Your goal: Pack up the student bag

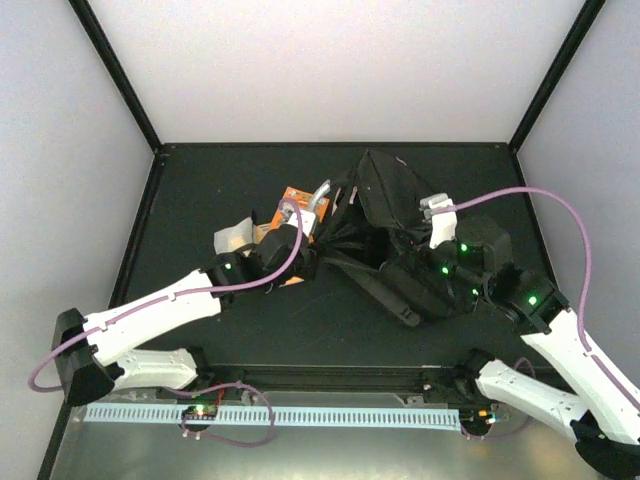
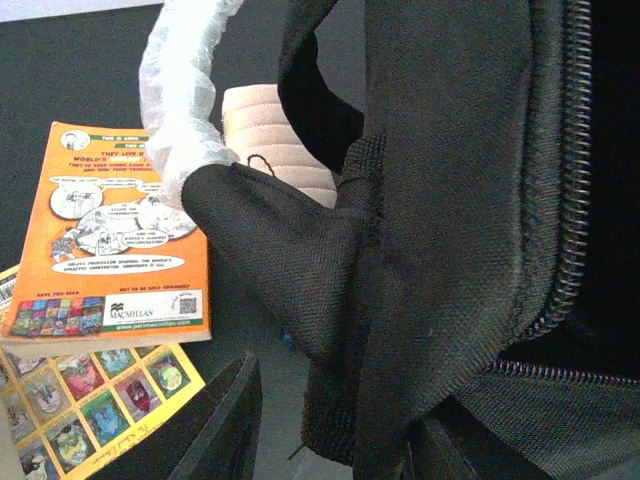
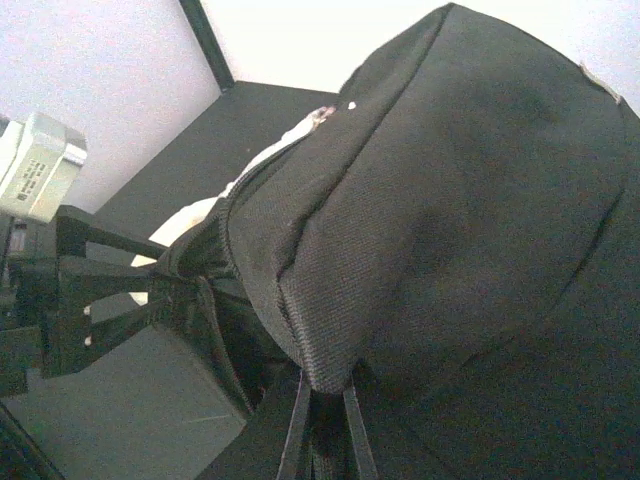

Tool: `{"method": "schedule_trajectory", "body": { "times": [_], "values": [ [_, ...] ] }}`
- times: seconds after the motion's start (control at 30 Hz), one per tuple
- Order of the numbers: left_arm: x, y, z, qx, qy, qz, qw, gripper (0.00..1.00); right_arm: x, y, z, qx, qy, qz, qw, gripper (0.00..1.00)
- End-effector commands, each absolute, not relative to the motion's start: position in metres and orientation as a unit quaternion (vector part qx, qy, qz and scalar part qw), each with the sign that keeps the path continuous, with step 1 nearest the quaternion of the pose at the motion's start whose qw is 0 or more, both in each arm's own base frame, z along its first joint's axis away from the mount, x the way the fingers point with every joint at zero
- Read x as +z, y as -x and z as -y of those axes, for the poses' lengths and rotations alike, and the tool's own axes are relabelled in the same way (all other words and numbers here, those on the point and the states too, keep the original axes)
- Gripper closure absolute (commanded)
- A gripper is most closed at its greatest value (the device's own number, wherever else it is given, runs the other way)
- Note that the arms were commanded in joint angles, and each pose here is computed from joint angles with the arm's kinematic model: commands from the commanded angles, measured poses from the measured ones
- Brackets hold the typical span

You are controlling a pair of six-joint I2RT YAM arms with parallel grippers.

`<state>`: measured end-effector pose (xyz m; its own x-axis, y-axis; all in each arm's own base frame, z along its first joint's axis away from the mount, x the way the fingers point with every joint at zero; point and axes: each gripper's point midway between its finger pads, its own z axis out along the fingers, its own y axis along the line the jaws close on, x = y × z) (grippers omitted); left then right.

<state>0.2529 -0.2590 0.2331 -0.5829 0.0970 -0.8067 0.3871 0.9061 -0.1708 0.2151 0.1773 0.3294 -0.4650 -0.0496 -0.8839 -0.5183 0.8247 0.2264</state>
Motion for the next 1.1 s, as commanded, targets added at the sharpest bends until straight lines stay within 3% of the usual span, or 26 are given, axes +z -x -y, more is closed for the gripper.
{"method": "schedule_trajectory", "body": {
  "times": [0.0, 0.13, 0.4, 0.6, 0.73, 1.07],
  "values": [
    [0.207, -0.255, 0.216, -0.081, -0.126, -0.899, 0.412, 0.65, 0.375, -0.218, -0.165, 0.251, 0.147, -0.776, 0.56, 0.98],
    [0.239, -0.251, 0.229, -0.135, -0.147, -0.878, 0.436, 0.59, 0.364, -0.221, -0.171, 0.245, 0.16, -0.787, 0.543, 0.98],
    [0.316, -0.237, 0.245, -0.265, -0.176, -0.805, 0.501, 0.18, 0.36, -0.213, -0.185, 0.263, 0.206, -0.78, 0.53, 0.98],
    [0.346, -0.239, 0.267, -0.343, -0.204, -0.781, 0.48, 0.05, 0.357, -0.209, -0.194, 0.277, 0.227, -0.776, 0.519, 0.98],
    [0.35, -0.247, 0.281, -0.344, -0.23, -0.783, 0.464, 0.07, 0.355, -0.209, -0.196, 0.281, 0.23, -0.777, 0.514, 0.98],
    [0.318, -0.275, 0.299, -0.275, -0.261, -0.824, 0.421, 0.4, 0.358, -0.209, -0.2, 0.289, 0.233, -0.775, 0.512, 0.98]
  ]
}}
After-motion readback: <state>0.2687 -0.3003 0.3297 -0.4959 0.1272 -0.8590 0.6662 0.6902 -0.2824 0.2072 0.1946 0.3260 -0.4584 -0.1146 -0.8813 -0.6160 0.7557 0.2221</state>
